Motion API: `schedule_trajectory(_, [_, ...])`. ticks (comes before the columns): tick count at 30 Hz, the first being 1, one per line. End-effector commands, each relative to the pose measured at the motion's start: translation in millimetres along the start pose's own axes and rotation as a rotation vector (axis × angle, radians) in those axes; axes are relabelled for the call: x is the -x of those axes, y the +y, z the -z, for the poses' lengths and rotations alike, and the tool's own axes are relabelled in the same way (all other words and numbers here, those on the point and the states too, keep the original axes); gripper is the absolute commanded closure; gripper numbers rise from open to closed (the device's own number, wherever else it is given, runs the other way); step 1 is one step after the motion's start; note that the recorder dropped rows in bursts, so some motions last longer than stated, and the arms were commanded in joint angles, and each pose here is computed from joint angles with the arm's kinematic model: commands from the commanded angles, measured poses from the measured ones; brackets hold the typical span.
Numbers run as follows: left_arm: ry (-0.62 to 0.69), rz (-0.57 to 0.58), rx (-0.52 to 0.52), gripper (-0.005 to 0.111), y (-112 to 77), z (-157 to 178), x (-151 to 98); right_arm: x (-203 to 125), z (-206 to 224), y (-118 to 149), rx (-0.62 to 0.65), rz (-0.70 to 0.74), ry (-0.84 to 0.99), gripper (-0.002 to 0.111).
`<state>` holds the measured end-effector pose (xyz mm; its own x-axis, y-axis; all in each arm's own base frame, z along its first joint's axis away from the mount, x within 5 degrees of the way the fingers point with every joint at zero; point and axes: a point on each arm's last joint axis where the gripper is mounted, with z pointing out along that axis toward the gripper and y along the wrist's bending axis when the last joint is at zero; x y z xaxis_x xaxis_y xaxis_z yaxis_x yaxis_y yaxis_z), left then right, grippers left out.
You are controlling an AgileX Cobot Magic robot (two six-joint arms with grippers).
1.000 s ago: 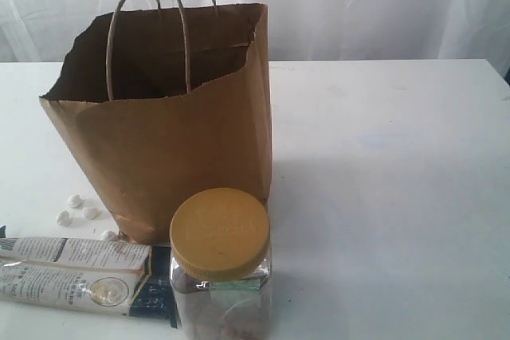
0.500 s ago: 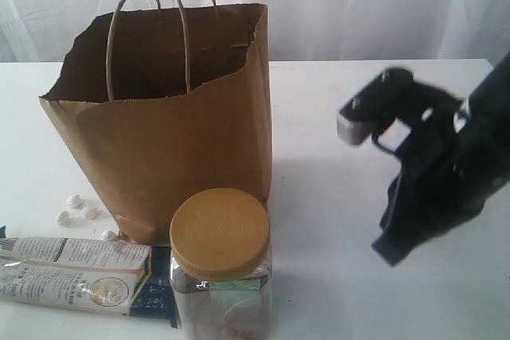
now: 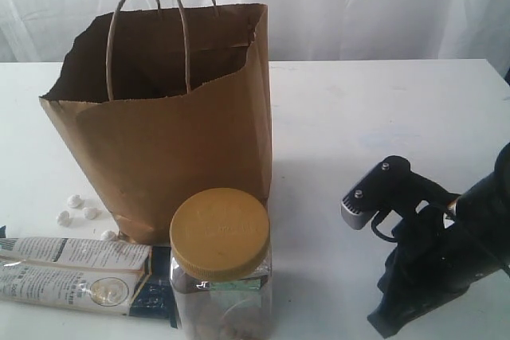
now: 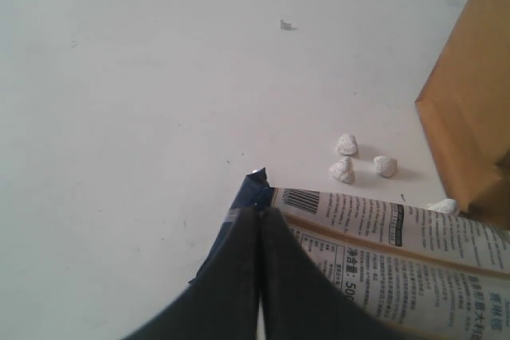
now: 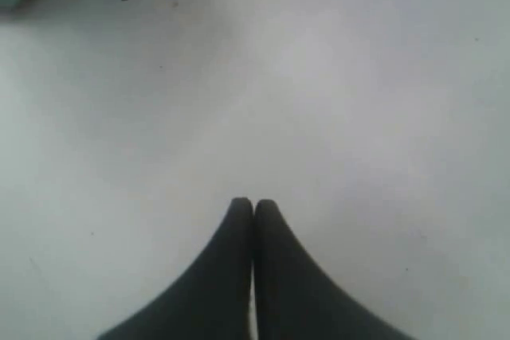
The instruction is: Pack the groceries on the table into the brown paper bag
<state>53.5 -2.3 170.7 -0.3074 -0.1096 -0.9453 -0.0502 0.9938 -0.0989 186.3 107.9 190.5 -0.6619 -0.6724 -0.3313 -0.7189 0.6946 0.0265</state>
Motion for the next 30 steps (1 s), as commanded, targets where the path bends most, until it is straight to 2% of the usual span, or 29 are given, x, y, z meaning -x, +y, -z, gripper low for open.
schedule_trajectory(1, [-0.011,0.015,-0.005,0.107,-0.3,0.2,0.5,-2.6,-4.0,1.3,0.006,0.019,-0.020,0.108])
schedule_trajectory(9, [-0.011,0.015,-0.005,0.107,-0.3,0.2,0.5,-12.1,-11.7,5.8,0.033,0.178,-0.022,0.108])
schedule_trajectory(22, [-0.011,0.015,-0.005,0.107,-0.3,0.2,0.5,-7.3,-11.3,10.0,0.069,0.210,-0.079,0.108])
schedule_trajectory(26, [-0.011,0.015,-0.005,0.107,-0.3,0.2,0.5,-6.9,-14.3,9.0,0.017,0.204,-0.108,0.108])
schedule_trajectory(30, [-0.011,0.015,-0.005,0.107,-0.3,0.2,0.5,-15.6,-19.5,11.8,-0.111,0.270,-0.165,0.108])
